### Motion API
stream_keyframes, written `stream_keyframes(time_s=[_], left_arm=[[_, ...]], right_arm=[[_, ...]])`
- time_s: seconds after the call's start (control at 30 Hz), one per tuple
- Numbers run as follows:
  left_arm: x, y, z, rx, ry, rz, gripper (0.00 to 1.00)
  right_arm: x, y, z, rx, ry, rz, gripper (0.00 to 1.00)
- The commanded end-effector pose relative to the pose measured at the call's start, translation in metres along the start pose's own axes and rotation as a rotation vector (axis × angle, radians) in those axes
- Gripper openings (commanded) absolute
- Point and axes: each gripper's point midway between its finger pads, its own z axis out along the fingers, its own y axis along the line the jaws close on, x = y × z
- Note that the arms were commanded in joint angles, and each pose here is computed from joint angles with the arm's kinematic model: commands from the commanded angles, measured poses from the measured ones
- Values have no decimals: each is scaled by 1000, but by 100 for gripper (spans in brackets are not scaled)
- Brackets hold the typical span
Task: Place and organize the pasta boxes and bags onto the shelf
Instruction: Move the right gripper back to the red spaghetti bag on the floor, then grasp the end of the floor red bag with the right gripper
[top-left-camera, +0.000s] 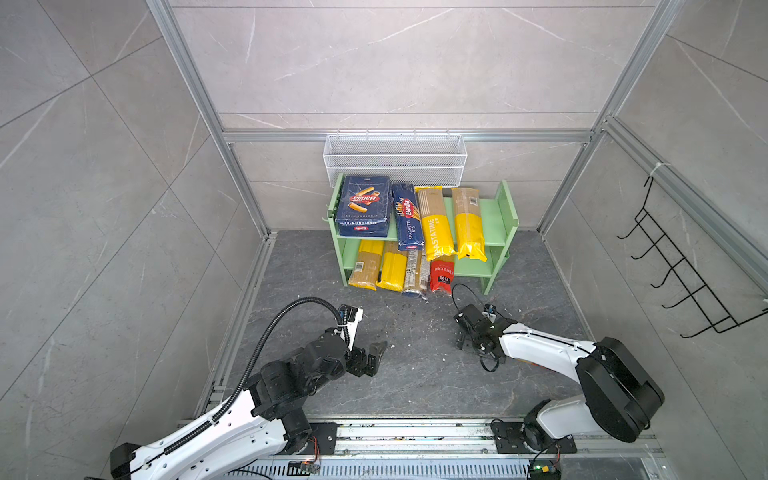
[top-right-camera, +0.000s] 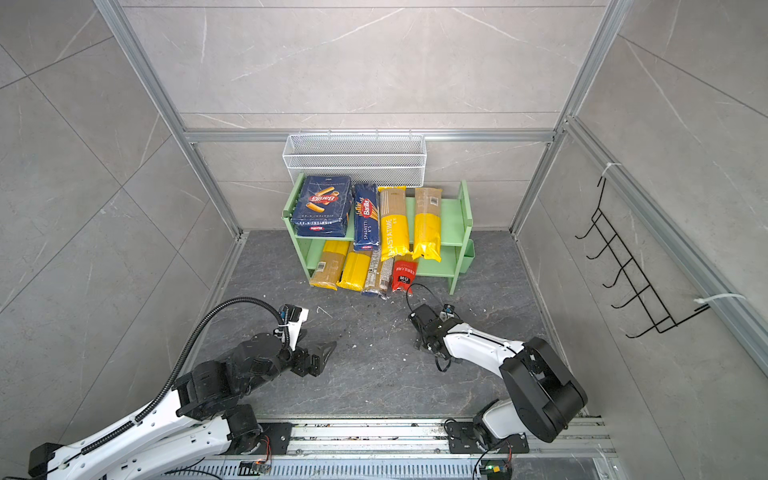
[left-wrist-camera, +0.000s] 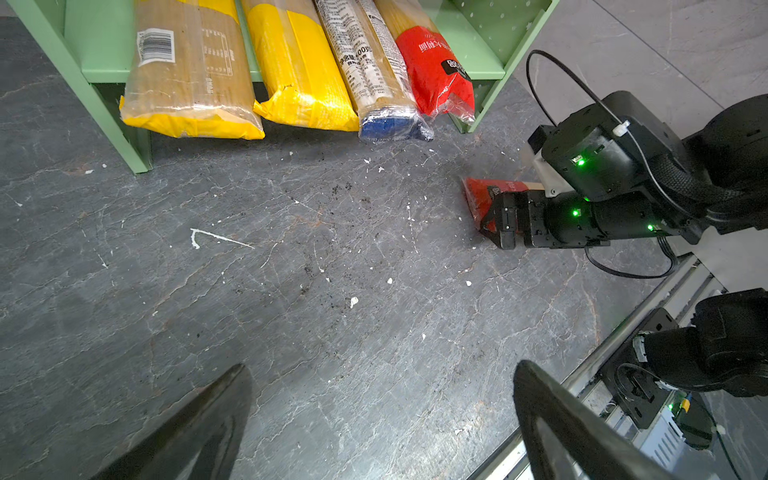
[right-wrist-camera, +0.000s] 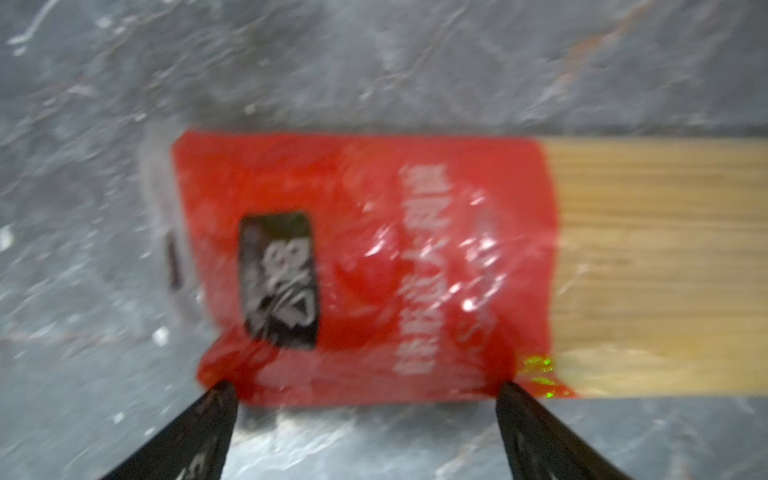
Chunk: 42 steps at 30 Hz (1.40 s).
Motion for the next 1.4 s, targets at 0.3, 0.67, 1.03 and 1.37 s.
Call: stream_keyframes(time_s=[0.3,0.67,1.03,1.37], left_arm=[[-6,9,-9,-36,-35,-26,100],[-12,1,-5,-17,-30,-13,100],[-18,-4,-2,-18,-23,-7,100],[-19,-4,0,-23,-20,0,100]], right_arm=[[-12,52,-24,-62,-88,-75,99],[-34,-45,-37,148,-145,80,99],[-51,-101,-13,227,-90,314,99],[-31,-73,12,79,49,342,98]])
